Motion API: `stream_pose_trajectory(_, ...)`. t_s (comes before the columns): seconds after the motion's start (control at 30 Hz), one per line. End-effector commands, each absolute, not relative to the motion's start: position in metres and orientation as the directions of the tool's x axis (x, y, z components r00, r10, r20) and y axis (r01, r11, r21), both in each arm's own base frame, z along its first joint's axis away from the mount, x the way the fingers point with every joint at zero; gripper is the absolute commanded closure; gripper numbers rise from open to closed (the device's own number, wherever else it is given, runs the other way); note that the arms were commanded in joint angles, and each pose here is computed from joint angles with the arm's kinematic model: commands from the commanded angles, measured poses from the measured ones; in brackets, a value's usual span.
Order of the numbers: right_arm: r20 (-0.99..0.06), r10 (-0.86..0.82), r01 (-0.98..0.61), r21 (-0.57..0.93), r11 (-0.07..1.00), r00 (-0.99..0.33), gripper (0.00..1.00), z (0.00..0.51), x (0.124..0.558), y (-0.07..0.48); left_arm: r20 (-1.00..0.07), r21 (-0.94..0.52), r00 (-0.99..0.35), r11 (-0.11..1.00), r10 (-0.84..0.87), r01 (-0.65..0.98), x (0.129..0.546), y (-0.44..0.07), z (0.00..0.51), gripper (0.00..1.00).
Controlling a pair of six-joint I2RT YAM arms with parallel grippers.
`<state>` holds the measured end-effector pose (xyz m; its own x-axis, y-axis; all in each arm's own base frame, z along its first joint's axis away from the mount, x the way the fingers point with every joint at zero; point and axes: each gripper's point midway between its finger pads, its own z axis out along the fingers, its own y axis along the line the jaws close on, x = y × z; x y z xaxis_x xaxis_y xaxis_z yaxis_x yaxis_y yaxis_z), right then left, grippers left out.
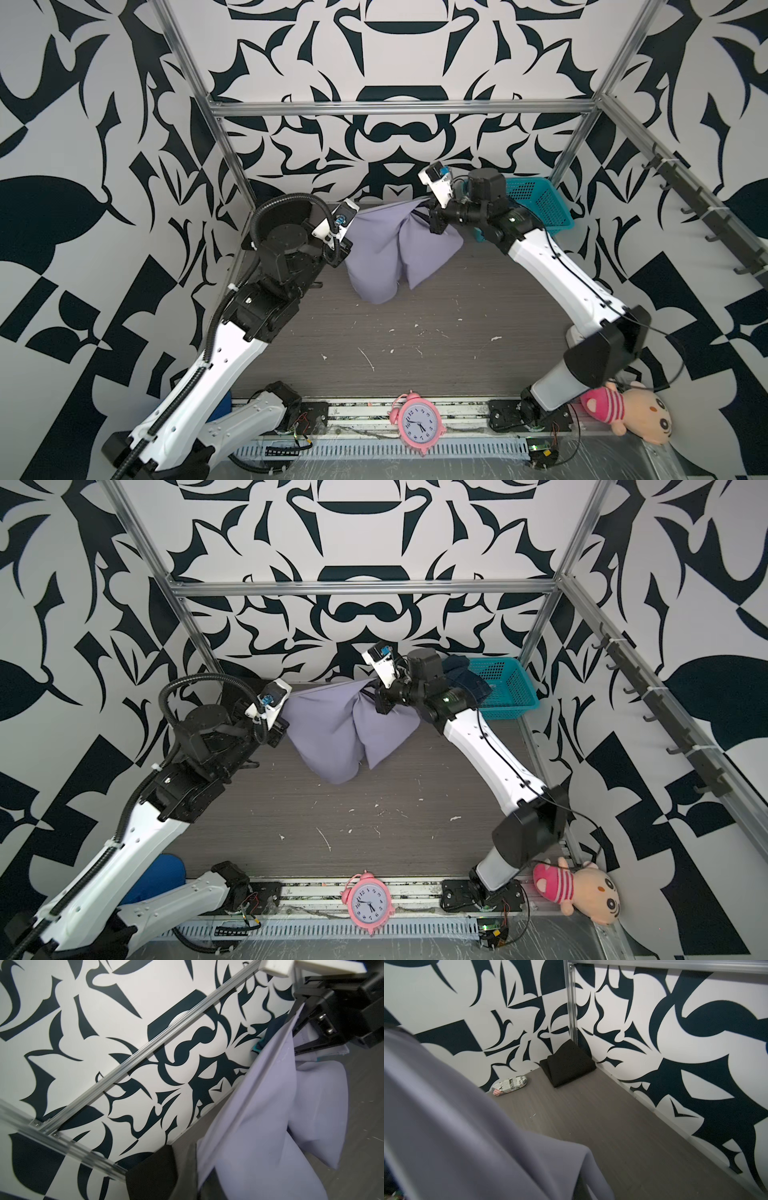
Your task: Fold and stack the skirts
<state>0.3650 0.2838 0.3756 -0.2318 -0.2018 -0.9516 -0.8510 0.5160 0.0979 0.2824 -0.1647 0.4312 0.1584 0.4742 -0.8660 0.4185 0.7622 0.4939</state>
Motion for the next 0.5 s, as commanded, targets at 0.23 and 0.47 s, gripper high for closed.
stream_pose_trajectory(0.23, -0.926, -0.029, -0.687, 0.258, 0.68, -0.377, 1.0, 0.373, 0.351, 0.246, -0.79, 0.613, 0.317, 0.678, 0.525, 0.406, 0.252, -0.157, 0.474, 1.0)
stream_pose_trajectory(0.47, -0.83, 0.093, -0.448, 0.388, 0.805, -0.55, 1.0, 0.303, 0.43, 0.203, -0.826, 0.54, 0.237, 0.6, 0.511, 0.59, 0.368, -0.197, 0.429, 1.0)
